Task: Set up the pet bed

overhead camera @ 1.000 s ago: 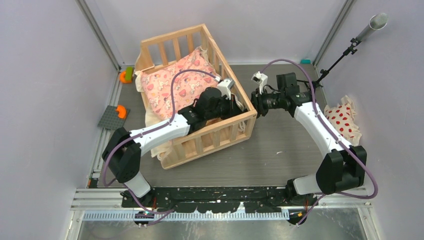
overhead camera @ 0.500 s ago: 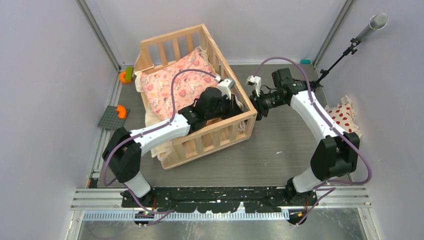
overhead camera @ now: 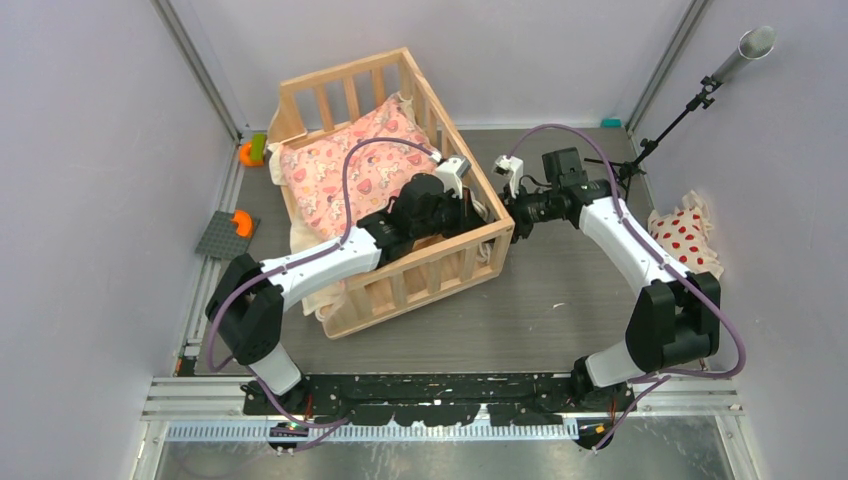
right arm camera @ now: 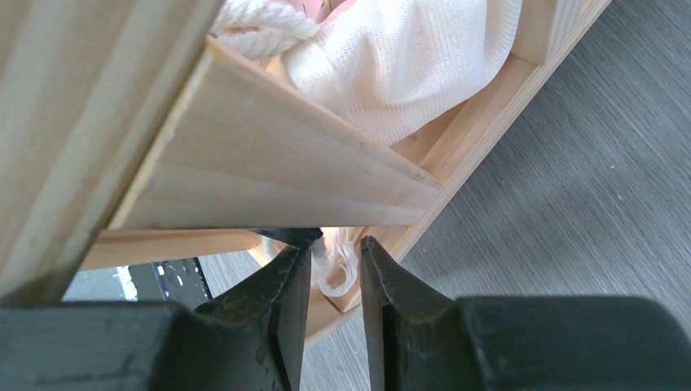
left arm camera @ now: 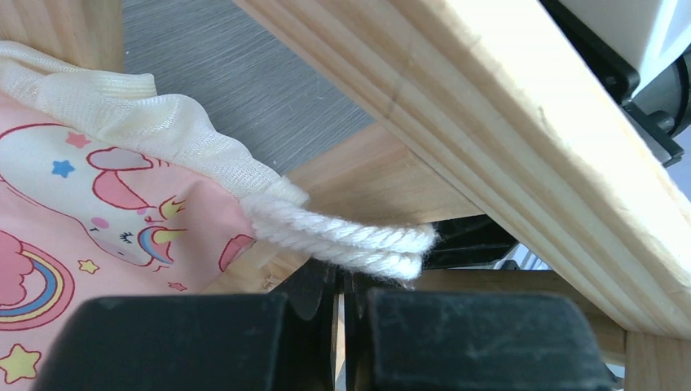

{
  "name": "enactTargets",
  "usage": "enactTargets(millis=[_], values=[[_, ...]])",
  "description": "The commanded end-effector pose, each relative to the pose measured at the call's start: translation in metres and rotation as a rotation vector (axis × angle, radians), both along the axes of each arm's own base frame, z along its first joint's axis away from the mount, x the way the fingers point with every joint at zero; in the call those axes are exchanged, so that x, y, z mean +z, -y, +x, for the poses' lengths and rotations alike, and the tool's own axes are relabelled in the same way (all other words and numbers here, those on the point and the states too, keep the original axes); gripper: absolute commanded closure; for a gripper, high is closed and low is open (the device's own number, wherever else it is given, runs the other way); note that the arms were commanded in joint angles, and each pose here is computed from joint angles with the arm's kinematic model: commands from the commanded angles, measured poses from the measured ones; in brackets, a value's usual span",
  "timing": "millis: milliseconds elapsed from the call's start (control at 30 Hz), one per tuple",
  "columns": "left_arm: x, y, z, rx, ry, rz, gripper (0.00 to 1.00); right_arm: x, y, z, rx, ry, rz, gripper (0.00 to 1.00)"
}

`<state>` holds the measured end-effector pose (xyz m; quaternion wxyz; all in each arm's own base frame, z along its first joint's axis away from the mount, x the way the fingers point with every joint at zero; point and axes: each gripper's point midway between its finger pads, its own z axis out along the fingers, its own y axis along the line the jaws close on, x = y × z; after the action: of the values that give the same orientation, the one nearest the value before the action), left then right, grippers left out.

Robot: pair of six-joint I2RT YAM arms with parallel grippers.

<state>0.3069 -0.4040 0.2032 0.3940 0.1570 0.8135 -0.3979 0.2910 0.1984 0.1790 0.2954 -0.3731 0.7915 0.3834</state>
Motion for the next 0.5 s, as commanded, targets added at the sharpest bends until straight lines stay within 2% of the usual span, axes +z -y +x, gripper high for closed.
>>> enactTargets(millis=[0,133,367,467], values=[[-0.0234,-0.0056,0.0747,0.278,0.193,-0.023,1.00,0.0008,-0.0247,-0.0213,0.073,-0.041,0.049,0.67],[-0.0247,-0.0052,0.0749,0.277,0.192,-0.023,1.00,0.0009,-0.0259,-0.0237,0.083,-0.049,0.059,0.72],[-0.0270,-0.0055,0.0744,0.278,0.184,-0.020,1.00,0.0016,-0.0282,-0.0291,0.104,-0.063,0.084,0.92],[-0.0272,-0.0061,0.0742,0.280,0.183,-0.018,0.94,0.0020,-0.0271,-0.0270,0.082,-0.066,0.073,0.99]])
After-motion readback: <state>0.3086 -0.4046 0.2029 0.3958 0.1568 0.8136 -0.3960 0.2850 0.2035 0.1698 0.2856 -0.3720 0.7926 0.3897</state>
